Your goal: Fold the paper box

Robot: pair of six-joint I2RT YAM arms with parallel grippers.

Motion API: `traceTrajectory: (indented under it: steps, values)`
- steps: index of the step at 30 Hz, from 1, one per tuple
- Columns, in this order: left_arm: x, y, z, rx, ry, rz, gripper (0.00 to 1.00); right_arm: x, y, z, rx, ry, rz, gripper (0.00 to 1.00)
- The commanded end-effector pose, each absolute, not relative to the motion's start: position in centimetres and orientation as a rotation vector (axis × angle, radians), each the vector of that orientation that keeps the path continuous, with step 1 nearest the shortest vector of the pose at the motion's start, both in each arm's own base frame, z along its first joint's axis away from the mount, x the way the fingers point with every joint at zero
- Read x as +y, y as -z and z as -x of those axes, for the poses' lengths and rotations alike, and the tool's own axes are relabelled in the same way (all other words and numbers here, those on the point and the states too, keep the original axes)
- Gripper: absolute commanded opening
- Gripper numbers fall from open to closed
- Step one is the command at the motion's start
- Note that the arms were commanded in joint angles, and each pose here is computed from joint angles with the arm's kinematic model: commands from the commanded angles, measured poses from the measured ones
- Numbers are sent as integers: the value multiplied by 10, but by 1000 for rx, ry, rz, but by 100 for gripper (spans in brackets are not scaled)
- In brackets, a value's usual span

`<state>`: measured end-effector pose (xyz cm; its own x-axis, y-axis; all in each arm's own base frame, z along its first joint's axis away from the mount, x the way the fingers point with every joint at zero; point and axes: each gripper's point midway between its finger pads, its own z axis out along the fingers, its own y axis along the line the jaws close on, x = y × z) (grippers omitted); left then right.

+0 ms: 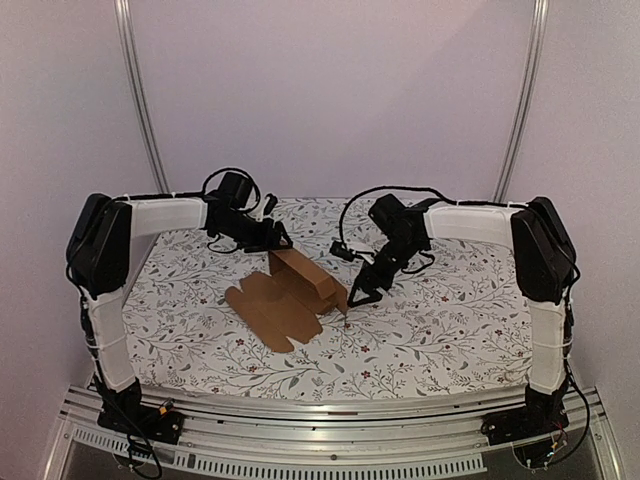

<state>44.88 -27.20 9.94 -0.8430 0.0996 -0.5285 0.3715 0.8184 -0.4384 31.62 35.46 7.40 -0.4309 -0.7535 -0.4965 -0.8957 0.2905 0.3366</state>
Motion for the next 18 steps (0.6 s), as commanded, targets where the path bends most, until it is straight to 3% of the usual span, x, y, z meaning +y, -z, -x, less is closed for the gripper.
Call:
traceTrajectory:
  steps: [1, 18]
  values:
    - [-271, -112, -436, 2503, 787, -326, 68, 366, -59, -299, 2293, -820, 1632, 81]
    - [-253, -118, -393, 2520, 801, -153, 60, 404, -60, -314, 2415, -854, 1362, 83]
